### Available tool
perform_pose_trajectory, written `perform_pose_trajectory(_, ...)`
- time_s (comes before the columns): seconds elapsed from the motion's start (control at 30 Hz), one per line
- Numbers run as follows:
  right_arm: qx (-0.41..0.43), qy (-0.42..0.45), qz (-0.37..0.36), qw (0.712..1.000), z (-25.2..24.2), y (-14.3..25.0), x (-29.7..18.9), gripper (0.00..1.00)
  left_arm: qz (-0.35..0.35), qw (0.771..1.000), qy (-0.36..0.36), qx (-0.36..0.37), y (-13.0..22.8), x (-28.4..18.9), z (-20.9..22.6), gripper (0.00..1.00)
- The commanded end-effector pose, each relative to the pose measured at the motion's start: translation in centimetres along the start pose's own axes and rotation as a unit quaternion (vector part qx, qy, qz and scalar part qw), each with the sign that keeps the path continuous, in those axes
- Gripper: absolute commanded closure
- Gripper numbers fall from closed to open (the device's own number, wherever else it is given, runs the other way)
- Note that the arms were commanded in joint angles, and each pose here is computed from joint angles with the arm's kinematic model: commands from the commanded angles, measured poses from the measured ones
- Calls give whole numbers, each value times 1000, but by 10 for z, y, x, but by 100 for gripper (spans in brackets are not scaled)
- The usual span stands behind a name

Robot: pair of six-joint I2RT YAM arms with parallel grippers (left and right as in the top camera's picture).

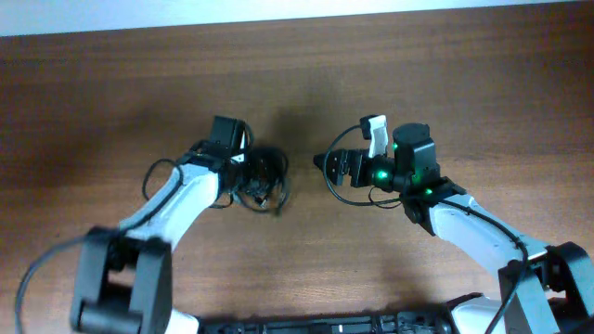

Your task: Untangle cables

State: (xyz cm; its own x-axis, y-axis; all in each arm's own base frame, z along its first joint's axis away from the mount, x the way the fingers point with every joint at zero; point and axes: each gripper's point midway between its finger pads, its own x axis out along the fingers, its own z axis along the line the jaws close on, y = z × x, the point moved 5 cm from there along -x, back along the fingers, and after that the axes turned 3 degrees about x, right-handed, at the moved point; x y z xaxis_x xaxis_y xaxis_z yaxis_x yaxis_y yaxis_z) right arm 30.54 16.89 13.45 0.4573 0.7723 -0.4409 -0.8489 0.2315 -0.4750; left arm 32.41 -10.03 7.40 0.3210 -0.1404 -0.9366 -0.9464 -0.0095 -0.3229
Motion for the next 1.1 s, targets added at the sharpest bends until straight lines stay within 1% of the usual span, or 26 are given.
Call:
perform_pose_trajectory(0.0,22,-43,23,999,17,3,-1,1,-78,996,53,-9,-20,-52,-15,100)
perform_pose_trajectory(0.07,16,-52,30,998,23,7,3,1,-86,992,88,-11,-21,-64,-24,100)
perform_pose_trajectory(0.2,-29,-90,38,995,53,19,15,1,-84,988,114,-57,-21,-71,-29,100)
perform_pose_trajectory(0.27,-41,-57,13,997,55,21,24,4,-75,986,137,-56,-19,-72,-36,100)
perform_pose_trajectory(0.3,-46,-27,-10,999,53,20,30,9,-70,985,148,-50,-17,-73,-41,100)
perform_pose_trajectory(0.33,-50,-20,-19,998,53,19,31,12,-69,985,150,-48,-16,-73,-43,100)
perform_pose_trajectory(0.43,-67,-36,-26,997,65,23,38,30,-64,985,158,-37,-13,-73,-51,100)
perform_pose_trajectory(0.53,-67,-34,-30,997,64,22,38,43,-59,982,180,-24,-10,-77,-60,100)
perform_pose_trajectory(0.57,-67,-34,-30,997,65,22,38,47,-67,980,186,-22,-11,-83,-61,100)
perform_pose_trajectory(0.6,-67,-34,-29,997,65,22,38,53,-77,979,190,-20,-12,-91,-62,100)
perform_pose_trajectory(0.63,-67,-34,-29,997,65,22,38,64,-93,976,196,-17,-13,-102,-63,100)
perform_pose_trajectory(0.7,-67,-35,-29,997,65,22,38,81,-118,972,205,-12,-15,-119,-64,100)
perform_pose_trajectory(0.73,-68,-34,-29,997,64,22,38,87,-125,970,207,-10,-15,-124,-64,100)
perform_pose_trajectory(0.77,-67,-34,-30,997,64,22,38,96,-128,970,208,-10,-15,-126,-64,100)
perform_pose_trajectory(0.8,-68,-35,-30,997,65,22,38,96,-129,970,208,-10,-15,-127,-64,98)
perform_pose_trajectory(0.83,-68,-34,-29,997,64,22,38,96,-129,970,208,-10,-16,-127,-64,88)
perform_pose_trajectory(0.87,-68,-32,-28,997,63,22,38,96,-134,969,205,12,-16,-127,-63,61)
perform_pose_trajectory(0.9,-69,-27,-25,997,61,23,38,96,-144,968,200,51,-16,-128,-64,49)
perform_pose_trajectory(1.0,-59,-30,-12,998,56,23,35,96,-184,960,176,118,-24,-141,-62,45)
perform_pose_trajectory(1.07,-58,-45,0,997,57,24,33,96,-204,963,133,116,-31,-144,-53,48)
